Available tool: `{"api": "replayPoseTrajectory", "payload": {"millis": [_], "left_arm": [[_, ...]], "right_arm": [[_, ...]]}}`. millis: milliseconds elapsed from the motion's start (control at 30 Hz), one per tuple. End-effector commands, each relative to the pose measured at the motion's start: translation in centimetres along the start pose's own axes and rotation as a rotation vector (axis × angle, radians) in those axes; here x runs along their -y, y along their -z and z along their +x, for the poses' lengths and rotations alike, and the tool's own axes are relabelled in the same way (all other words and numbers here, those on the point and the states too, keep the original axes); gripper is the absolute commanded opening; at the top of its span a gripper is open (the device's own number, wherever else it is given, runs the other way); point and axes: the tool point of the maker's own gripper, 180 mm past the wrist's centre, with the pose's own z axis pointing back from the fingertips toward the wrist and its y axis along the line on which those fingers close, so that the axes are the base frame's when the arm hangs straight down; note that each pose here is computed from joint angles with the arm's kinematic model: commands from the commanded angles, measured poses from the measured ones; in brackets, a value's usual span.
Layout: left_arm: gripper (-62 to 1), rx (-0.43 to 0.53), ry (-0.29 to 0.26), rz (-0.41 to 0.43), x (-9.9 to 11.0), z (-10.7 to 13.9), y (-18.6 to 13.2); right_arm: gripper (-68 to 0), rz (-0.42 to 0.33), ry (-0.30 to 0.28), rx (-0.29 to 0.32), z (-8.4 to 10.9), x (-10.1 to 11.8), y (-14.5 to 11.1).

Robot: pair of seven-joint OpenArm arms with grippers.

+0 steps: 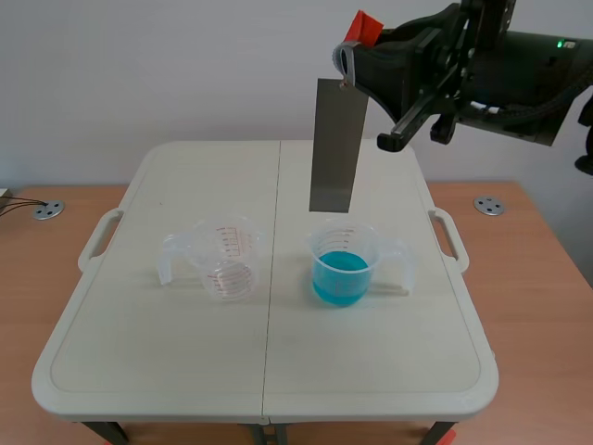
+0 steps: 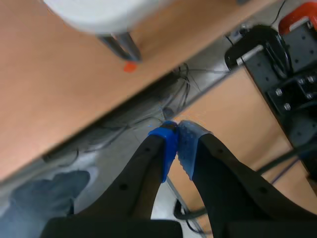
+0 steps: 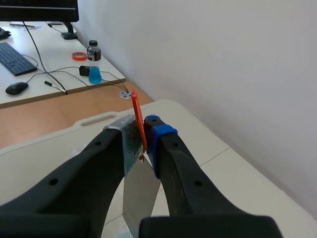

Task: Hold the metal plate by the orange handle, dip it into the blue solution, take it out and point at it, then put the plate back in the beaker on the left.
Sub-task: 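Put the plate into the left beaker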

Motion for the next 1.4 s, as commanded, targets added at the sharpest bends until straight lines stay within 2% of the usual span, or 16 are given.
{"api": "replayPoseTrajectory", "payload": {"millis": [0,200,433,800,1000,1367], "left_arm": [[-59.1,0.002,-0.019,-0.003,0.9,-0.4,-0.2],[-59.1,-0.078,-0.065,-0.03,4.4,-3.7,-1.5],[-59.1,-0.122,-0.115,-0.044,6.6,-5.4,-2.6],[-59.1,-0.126,-0.117,-0.048,6.8,-5.5,-2.5],[-59.1,-0.125,-0.118,-0.047,6.8,-5.4,-2.5],[-59.1,-0.122,-0.117,-0.047,6.7,-5.4,-2.5]], "right_arm": [[-66.0,0.003,-0.041,0.051,2.3,0.7,0.1],[-66.0,-0.002,-0.052,0.051,3.1,1.0,1.0],[-66.0,-0.002,-0.044,0.073,4.2,0.8,2.5],[-66.0,0.064,-0.029,0.089,5.2,-1.4,5.0],[-66.0,0.085,-0.023,0.072,4.8,-2.5,6.4],[-66.0,0.143,0.03,0.036,3.2,-4.4,9.6]]}}
